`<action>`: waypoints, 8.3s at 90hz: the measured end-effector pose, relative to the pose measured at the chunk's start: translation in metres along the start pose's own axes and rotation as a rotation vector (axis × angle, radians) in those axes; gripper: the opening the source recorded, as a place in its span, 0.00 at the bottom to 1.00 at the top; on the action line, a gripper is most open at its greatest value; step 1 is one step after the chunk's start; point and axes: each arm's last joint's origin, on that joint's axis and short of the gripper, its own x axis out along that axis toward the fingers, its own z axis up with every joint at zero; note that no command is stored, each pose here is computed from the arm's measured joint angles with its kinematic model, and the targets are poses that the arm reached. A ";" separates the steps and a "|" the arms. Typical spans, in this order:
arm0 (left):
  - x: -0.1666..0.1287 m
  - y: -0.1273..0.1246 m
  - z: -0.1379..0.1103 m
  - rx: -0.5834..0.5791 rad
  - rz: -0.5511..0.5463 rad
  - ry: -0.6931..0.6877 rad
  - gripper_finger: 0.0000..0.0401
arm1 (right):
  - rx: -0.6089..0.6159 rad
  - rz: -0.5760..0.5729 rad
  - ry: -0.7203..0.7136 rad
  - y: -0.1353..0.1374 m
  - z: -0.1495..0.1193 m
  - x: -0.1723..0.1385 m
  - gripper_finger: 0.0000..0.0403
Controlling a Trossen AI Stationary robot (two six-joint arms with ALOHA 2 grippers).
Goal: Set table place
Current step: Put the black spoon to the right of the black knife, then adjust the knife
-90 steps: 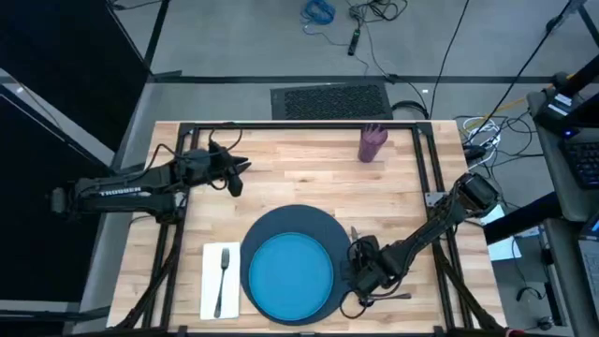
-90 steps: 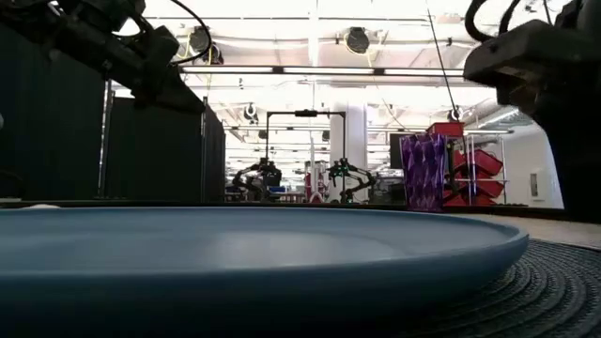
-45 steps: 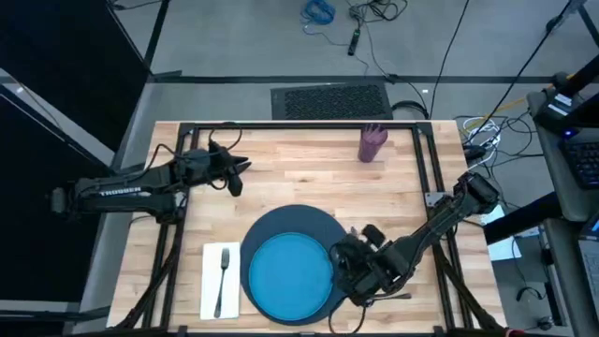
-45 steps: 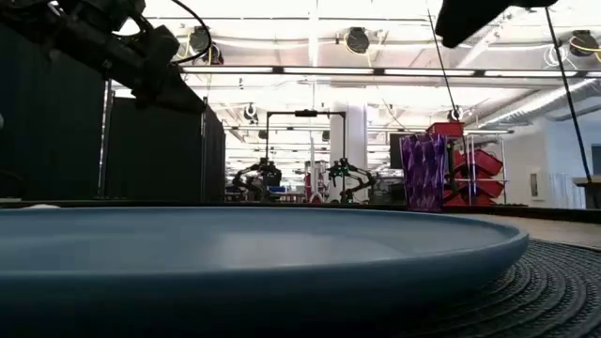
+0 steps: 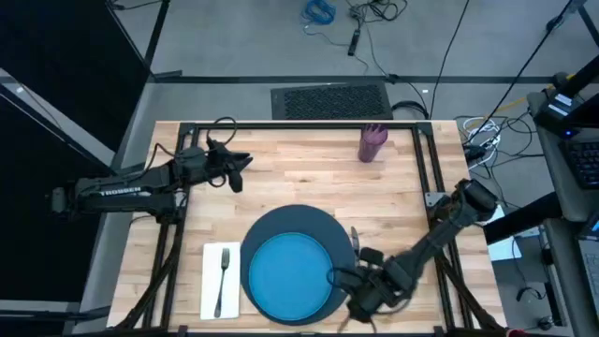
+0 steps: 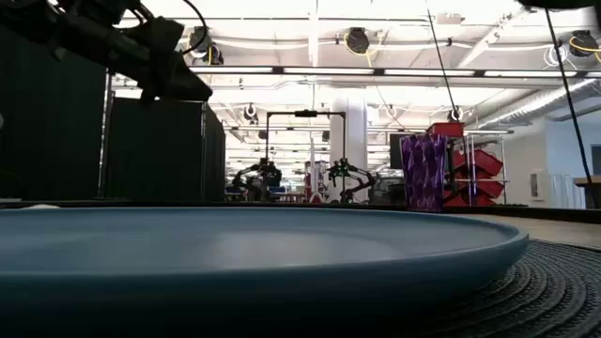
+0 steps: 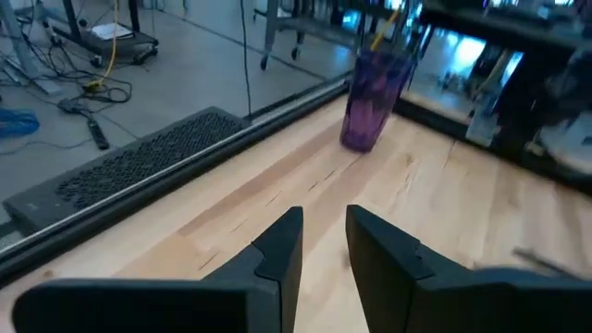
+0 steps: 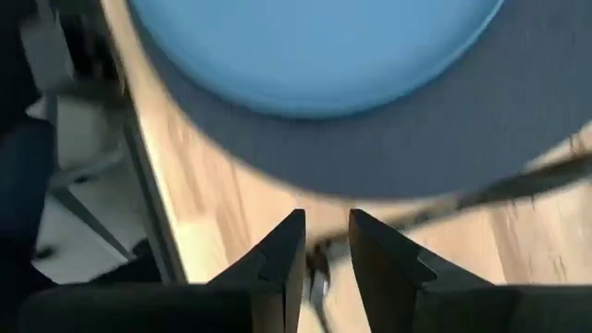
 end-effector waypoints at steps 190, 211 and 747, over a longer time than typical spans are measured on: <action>0.033 -0.026 -0.021 0.144 0.038 0.024 0.18 | -0.186 0.010 0.106 -0.006 -0.080 0.064 0.18; 0.033 -0.026 -0.021 0.144 0.037 0.025 0.18 | -0.174 0.027 0.096 -0.009 -0.079 0.072 0.18; 0.032 -0.034 -0.015 0.175 -0.172 -0.018 0.18 | 0.960 -0.267 -0.074 -0.093 0.005 0.102 0.30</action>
